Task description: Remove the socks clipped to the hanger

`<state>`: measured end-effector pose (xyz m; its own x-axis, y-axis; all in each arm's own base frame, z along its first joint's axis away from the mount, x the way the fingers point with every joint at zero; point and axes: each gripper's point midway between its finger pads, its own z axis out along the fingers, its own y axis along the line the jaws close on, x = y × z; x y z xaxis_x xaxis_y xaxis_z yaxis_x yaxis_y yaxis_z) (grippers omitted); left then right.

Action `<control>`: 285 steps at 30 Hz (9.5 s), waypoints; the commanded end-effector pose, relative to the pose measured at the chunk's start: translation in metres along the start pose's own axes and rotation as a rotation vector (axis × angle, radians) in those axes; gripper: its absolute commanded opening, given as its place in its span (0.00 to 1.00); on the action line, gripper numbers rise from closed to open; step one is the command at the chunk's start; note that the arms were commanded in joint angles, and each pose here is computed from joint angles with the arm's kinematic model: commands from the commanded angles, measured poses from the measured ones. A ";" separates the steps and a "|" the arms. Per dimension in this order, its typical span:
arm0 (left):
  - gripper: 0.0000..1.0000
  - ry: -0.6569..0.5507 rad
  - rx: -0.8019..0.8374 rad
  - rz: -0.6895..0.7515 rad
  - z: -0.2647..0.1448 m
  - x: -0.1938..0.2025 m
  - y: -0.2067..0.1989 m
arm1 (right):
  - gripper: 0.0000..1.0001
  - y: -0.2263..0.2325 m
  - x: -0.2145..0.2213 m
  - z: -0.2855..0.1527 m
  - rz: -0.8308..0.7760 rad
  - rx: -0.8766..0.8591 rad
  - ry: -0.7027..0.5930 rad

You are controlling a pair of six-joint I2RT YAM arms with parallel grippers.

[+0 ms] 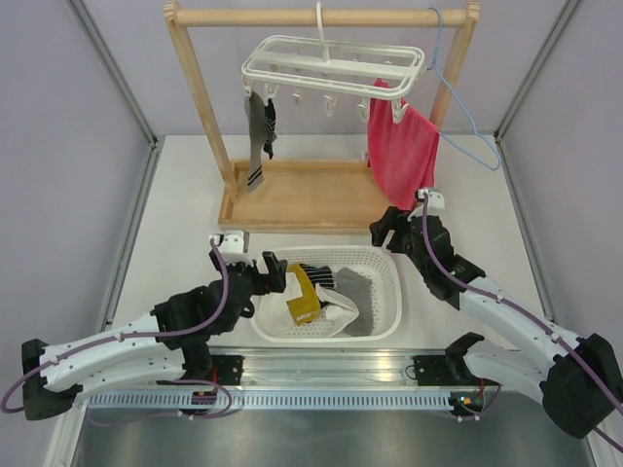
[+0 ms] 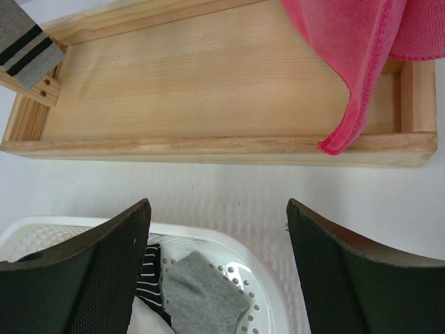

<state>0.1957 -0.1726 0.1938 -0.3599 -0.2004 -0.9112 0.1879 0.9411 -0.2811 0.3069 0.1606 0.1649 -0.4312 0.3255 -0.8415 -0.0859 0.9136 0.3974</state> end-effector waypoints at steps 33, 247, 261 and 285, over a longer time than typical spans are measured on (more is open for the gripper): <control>1.00 -0.287 0.000 0.063 0.177 -0.219 -0.045 | 0.83 -0.003 -0.021 0.001 0.097 -0.147 -0.061; 1.00 -0.228 -0.234 0.213 0.158 -0.304 -0.056 | 0.01 0.212 -0.030 0.019 -0.540 -0.308 -0.294; 1.00 -0.271 -0.316 0.257 0.147 -0.324 -0.068 | 0.01 0.220 -0.021 0.021 -0.615 -0.249 -0.295; 0.76 -0.190 -0.324 0.241 0.171 -0.293 -0.068 | 0.01 0.219 -0.011 0.015 -0.610 -0.274 -0.281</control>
<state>0.4387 -0.2206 0.4295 -0.1646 0.0445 -0.9854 -0.0552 0.9970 0.0542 0.3138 0.3599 0.2554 0.0132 -0.1358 -0.9906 -0.4633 0.8771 -0.1264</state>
